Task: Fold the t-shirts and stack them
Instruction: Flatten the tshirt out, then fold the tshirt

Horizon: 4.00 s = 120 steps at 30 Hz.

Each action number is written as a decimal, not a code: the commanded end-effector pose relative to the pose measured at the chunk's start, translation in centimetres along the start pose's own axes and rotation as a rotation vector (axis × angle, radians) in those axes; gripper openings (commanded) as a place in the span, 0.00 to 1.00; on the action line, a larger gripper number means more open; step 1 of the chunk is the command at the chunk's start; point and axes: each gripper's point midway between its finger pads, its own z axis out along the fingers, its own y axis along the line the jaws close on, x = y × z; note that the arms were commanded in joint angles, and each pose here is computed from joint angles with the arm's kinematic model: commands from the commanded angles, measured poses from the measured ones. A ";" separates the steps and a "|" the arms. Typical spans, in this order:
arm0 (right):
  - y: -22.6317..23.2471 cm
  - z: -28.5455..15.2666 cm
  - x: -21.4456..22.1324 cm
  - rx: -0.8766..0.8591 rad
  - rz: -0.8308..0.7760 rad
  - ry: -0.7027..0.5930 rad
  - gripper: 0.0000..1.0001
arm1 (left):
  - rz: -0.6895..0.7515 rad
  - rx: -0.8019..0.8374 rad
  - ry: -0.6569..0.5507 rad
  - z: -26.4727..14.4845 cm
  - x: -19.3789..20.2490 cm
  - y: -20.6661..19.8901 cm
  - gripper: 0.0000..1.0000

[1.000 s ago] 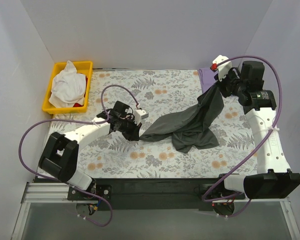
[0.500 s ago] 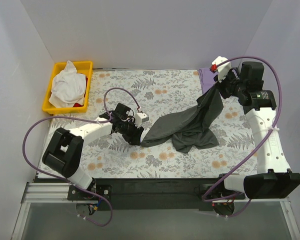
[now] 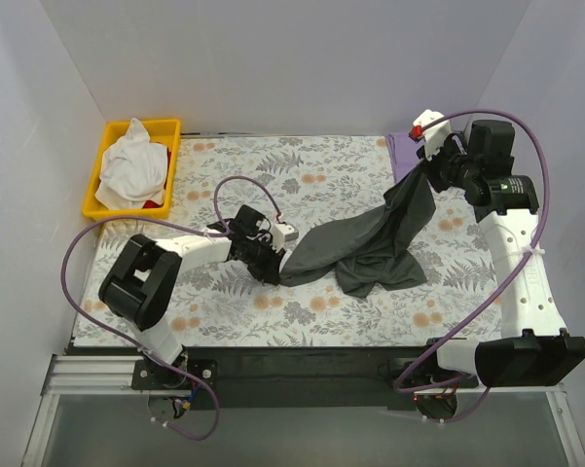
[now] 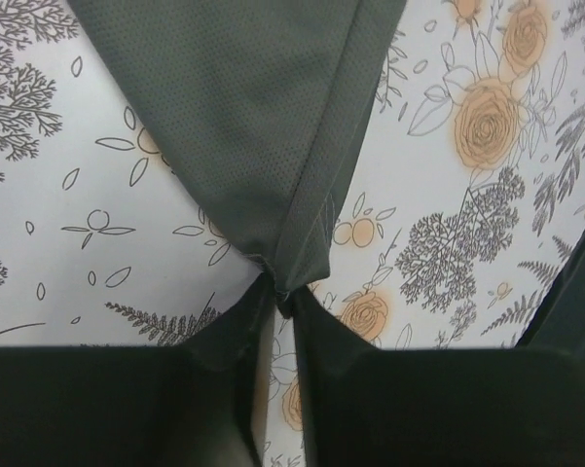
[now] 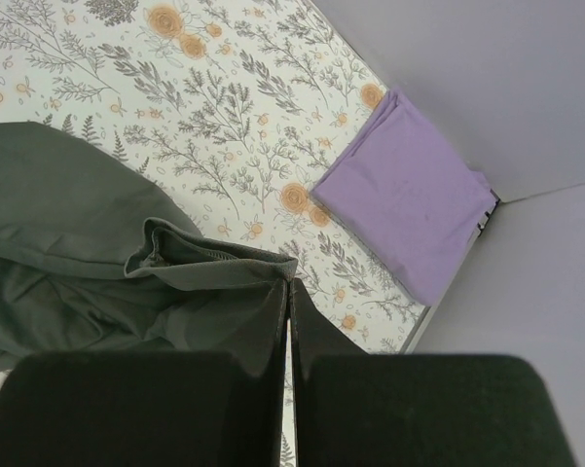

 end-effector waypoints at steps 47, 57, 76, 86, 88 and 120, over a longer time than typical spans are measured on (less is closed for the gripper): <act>-8.0 -29.3 -22.0 0.822 -0.179 -0.813 0.01 | 0.466 -1.275 -1.283 -57.6 -20.2 -9.4 0.00; -5.2 -35.3 -23.5 0.881 -0.326 -0.894 0.01 | 0.523 -1.411 -1.300 -62.1 -17.5 -13.8 0.00; 1.8 -3.3 -4.3 0.185 -0.337 -0.468 0.01 | 0.410 -1.024 -0.598 -31.6 -7.5 5.1 0.00; 1.0 10.8 1.4 0.063 -0.292 -0.293 0.01 | 0.315 -0.881 -0.365 -18.7 -6.4 17.0 0.00; 0.4 13.3 2.3 0.056 -0.290 -0.257 0.01 | 0.283 -0.878 -0.329 -17.7 -6.7 19.8 0.00; 5.2 13.1 5.1 -0.117 -0.395 -0.116 0.01 | 0.543 -0.740 -0.344 -18.7 -6.6 21.2 0.00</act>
